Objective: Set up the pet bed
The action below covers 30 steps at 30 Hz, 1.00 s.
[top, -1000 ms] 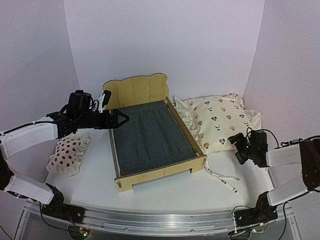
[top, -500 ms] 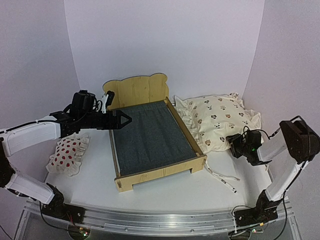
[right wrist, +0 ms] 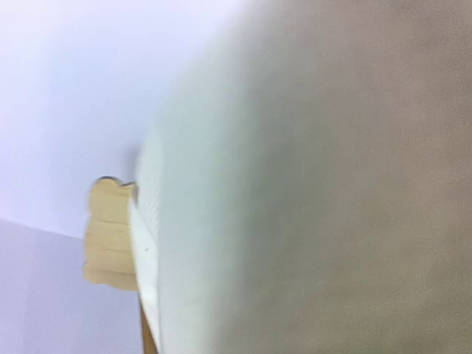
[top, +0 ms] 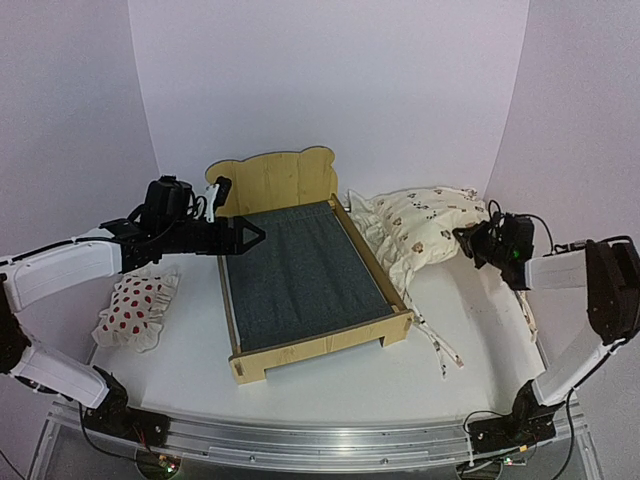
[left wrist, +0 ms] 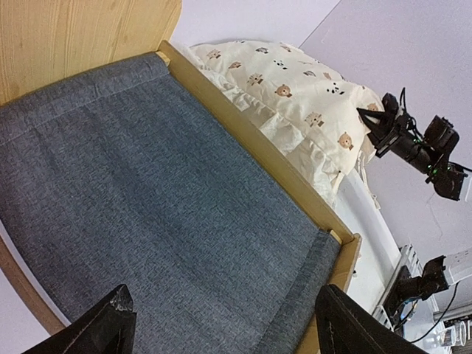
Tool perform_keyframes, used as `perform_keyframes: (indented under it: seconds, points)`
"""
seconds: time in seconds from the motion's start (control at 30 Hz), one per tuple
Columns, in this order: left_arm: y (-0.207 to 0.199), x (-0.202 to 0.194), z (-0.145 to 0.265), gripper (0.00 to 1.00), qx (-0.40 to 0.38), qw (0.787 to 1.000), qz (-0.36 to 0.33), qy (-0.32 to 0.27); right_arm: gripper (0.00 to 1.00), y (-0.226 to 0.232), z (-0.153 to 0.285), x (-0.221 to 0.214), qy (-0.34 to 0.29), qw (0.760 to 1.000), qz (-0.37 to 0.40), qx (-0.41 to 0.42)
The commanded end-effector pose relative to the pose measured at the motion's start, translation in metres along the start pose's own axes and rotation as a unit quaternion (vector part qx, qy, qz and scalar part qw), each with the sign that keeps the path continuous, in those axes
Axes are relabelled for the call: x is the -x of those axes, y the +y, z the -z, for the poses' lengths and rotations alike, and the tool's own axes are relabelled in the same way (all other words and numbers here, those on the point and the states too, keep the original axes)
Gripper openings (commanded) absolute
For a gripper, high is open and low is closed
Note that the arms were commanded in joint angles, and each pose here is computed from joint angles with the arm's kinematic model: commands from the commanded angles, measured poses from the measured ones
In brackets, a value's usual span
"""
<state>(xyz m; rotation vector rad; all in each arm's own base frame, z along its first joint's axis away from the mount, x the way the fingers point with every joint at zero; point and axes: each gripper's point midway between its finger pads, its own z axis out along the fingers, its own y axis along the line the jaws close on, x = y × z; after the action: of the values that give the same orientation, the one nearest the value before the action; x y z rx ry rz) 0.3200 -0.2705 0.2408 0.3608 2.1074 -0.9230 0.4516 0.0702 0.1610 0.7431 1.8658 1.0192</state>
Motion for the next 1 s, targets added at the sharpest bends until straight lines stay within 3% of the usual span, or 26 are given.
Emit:
perform_keyframes:
  seconds: [0.0, 0.23, 0.37, 0.53, 0.87, 0.97]
  points:
    - [-0.024, 0.028, 0.003, 0.85, -0.027, 0.999, -0.026, -0.032, 0.0, 0.099, 0.026, 0.024, 0.019, 0.992, 0.083, 0.091]
    - [-0.051, 0.029, -0.014, 0.86, -0.061, 0.997, -0.042, -0.021, 0.0, 0.194, 0.065, 0.05, 0.019, 0.98, 0.121, 0.158]
    - [-0.071, 0.022, -0.032, 0.87, -0.086, 0.996, -0.035, -0.005, 0.0, 0.214, 0.084, 0.046, 0.034, 0.977, 0.104, 0.182]
    - [-0.104, 0.007, -0.06, 0.9, -0.117, 0.993, -0.015, 0.023, 0.0, 0.195, 0.114, 0.02, 0.052, 0.98, 0.075, 0.174]
    - [-0.146, -0.022, -0.123, 0.94, -0.172, 0.973, 0.134, 0.078, 0.0, 0.096, 0.169, -0.057, 0.093, 0.992, -0.001, 0.084]
    - [-0.149, -0.028, -0.14, 0.96, -0.189, 0.962, 0.176, 0.085, 0.15, 0.082, 0.185, -0.072, 0.105, 0.993, -0.004, 0.061]
